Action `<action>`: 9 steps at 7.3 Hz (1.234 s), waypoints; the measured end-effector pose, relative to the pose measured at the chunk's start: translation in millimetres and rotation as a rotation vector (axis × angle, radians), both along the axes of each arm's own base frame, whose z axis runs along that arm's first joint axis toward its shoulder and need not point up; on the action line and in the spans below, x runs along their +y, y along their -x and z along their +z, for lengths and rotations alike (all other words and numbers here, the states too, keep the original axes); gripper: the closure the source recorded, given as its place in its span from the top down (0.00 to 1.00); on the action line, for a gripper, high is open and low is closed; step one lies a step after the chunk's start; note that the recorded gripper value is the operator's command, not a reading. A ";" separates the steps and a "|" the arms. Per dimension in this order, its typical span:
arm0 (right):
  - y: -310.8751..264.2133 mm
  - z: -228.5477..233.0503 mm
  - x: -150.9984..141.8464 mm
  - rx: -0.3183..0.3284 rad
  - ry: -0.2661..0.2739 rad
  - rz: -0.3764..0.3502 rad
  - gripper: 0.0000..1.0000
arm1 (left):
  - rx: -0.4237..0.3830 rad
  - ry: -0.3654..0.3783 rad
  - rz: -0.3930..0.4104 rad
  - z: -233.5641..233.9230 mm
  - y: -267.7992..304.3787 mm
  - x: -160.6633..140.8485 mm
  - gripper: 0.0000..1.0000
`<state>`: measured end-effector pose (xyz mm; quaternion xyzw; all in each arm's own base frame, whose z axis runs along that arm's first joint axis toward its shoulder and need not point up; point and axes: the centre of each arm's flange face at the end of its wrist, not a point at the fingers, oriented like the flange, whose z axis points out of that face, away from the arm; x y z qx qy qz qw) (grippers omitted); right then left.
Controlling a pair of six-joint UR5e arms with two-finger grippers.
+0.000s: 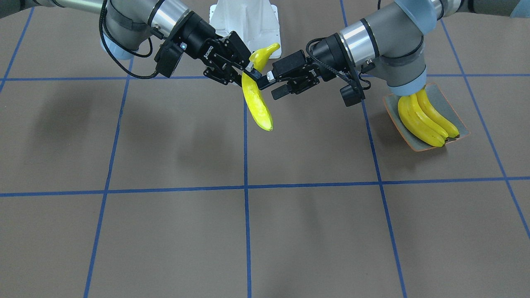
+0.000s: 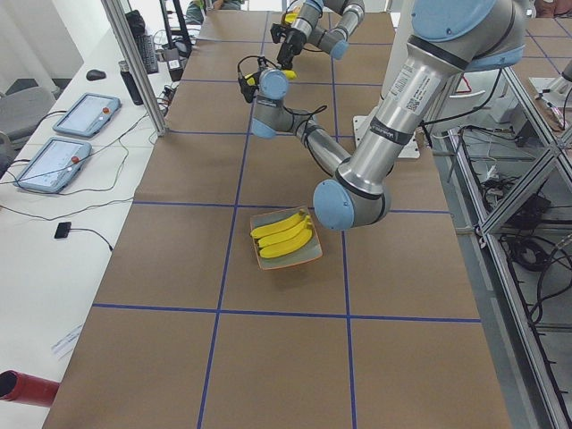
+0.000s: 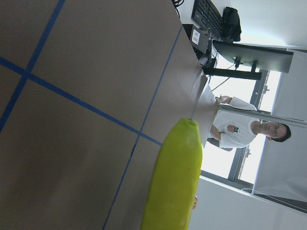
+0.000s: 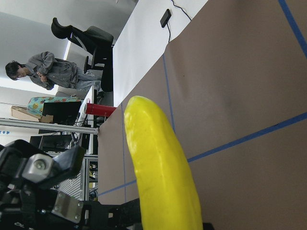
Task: Transfer all bananas from basket to plate
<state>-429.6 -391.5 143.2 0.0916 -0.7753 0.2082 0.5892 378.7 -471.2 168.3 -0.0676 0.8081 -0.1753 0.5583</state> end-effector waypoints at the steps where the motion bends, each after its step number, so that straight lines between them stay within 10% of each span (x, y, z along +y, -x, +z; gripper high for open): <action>1: -0.4 -2.0 0.5 -0.015 0.006 -0.004 0.00 | 0.010 -0.004 -0.006 -1.1 -3.8 2.7 1.00; 4: -0.3 -7.6 0.6 -0.040 0.027 -0.012 0.00 | 0.015 -0.009 -0.005 -3.6 -11.0 4.2 0.84; 5: -0.2 -7.8 0.6 -0.042 0.029 -0.012 0.00 | 0.013 -0.008 -0.004 -3.0 -13.3 3.9 0.61; 6: -0.2 -8.0 0.6 -0.042 0.029 -0.013 0.00 | 0.012 -0.007 -0.003 -2.3 -14.5 3.6 0.01; 8: -0.2 -7.9 0.6 -0.042 0.030 -0.013 0.09 | 0.014 -0.008 -0.002 -3.2 -14.6 4.3 0.00; 9: -0.3 -7.6 0.6 -0.042 0.030 -0.014 0.99 | 0.014 -0.008 -0.001 -3.4 -14.4 4.6 0.00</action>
